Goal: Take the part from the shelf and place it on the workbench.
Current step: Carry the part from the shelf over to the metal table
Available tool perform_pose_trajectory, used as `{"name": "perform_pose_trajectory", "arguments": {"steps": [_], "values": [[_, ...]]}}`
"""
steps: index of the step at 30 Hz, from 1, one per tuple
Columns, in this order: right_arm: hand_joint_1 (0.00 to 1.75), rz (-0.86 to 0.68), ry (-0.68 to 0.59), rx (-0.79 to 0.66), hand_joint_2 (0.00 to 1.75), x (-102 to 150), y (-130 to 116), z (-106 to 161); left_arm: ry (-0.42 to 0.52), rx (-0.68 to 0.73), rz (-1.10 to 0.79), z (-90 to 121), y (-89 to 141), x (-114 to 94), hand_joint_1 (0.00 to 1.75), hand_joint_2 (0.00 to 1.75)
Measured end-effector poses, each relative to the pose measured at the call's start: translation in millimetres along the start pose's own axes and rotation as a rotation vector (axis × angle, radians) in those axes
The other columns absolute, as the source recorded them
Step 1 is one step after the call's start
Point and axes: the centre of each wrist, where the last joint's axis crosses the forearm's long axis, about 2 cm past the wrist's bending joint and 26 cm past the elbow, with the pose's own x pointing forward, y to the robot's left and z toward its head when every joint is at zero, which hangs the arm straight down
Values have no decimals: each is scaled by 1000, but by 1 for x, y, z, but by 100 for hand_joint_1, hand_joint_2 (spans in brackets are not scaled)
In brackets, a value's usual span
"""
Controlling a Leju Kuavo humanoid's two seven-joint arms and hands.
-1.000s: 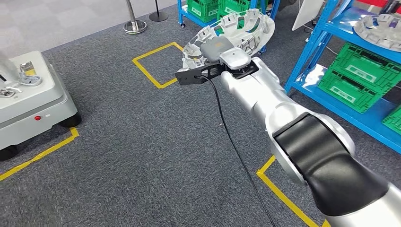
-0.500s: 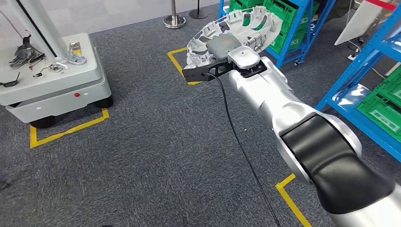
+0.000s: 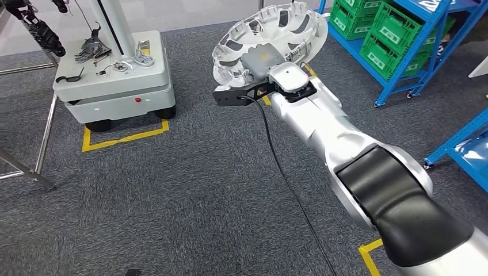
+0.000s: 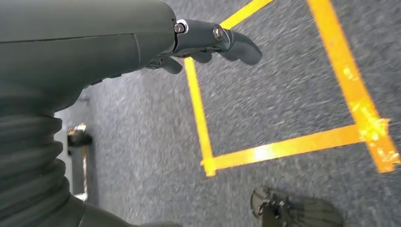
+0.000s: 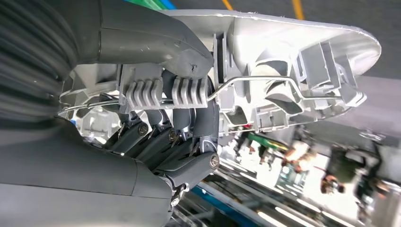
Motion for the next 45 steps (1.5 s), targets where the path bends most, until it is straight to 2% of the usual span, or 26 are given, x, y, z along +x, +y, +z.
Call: {"name": "perform_pose_trajectory", "arguments": {"steps": [8,18,24,29,33,39,45], "values": [[173,-44,-40,-56,175,11,-10,-4,69,9,20,-2,4,-20,0,175],[173,-320,-115,-218,175,9,-28,-5,67,24,38,-2,2,-24,0,175],[173,-445,-108,-288,175,4,-11,0,53,36,33,-2,5,-18,0,175],[173,-521,-112,-370,175,9,0,3,41,15,21,-1,-3,-16,0,175],[173,-531,-103,-389,175,26,13,5,52,-1,9,0,-8,-17,0,175],[173,-509,-73,-331,175,38,33,8,67,5,19,0,-6,-18,0,175],[173,-485,-69,-318,175,43,32,7,59,10,29,-1,-1,-19,0,175]]}}
